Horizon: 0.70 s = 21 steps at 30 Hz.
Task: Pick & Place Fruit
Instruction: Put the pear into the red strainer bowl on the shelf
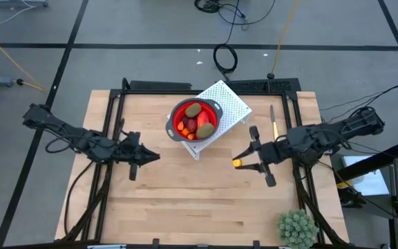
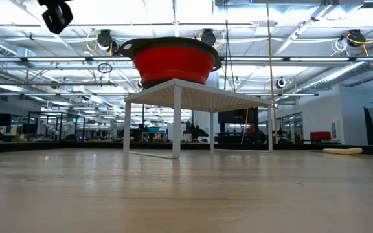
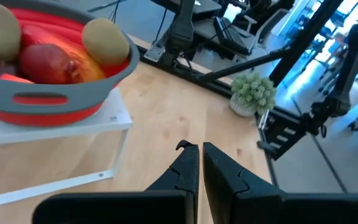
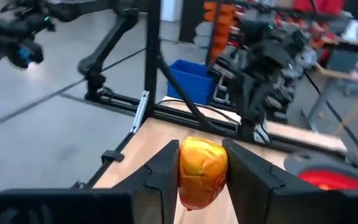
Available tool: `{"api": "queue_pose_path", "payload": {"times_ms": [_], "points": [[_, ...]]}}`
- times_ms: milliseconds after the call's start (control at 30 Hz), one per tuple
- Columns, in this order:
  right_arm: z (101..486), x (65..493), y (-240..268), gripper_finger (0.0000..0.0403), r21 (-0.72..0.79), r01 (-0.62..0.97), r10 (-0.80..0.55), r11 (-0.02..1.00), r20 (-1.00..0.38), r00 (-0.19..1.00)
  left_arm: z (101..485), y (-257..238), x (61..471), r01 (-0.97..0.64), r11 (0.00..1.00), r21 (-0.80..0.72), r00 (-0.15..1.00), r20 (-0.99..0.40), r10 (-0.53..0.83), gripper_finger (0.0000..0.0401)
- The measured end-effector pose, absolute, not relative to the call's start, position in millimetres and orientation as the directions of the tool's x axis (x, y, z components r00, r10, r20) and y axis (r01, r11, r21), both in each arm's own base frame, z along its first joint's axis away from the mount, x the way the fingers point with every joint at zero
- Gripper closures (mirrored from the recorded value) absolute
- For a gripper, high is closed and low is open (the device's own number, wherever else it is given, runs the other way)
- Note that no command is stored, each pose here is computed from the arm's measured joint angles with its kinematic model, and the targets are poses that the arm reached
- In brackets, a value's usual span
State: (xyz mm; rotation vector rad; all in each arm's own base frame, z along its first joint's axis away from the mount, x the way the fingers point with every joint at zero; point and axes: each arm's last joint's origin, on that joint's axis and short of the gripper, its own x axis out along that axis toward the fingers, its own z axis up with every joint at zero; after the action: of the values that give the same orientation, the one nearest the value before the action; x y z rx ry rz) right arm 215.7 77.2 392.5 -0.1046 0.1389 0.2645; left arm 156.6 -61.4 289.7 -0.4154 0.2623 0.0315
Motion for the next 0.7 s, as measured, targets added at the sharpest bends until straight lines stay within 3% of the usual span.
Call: {"api": "queue_pose_path", "payload": {"times_ms": [300,700], "points": [[395.1,211.1,78.7,0.0295,-0.355,-0.378,0.352,0.855,-0.140,0.926,282.2,-70.7,176.4,-0.106,0.875,-0.473,0.965,-0.261,-0.025,0.0382],[395.2,211.3,78.6,0.0296,-0.656,-0.350,0.349,0.669,-0.139,0.927,282.3,-74.3,183.5,-0.104,0.823,-0.558,0.972,-0.233,-0.036,0.0382]]}}
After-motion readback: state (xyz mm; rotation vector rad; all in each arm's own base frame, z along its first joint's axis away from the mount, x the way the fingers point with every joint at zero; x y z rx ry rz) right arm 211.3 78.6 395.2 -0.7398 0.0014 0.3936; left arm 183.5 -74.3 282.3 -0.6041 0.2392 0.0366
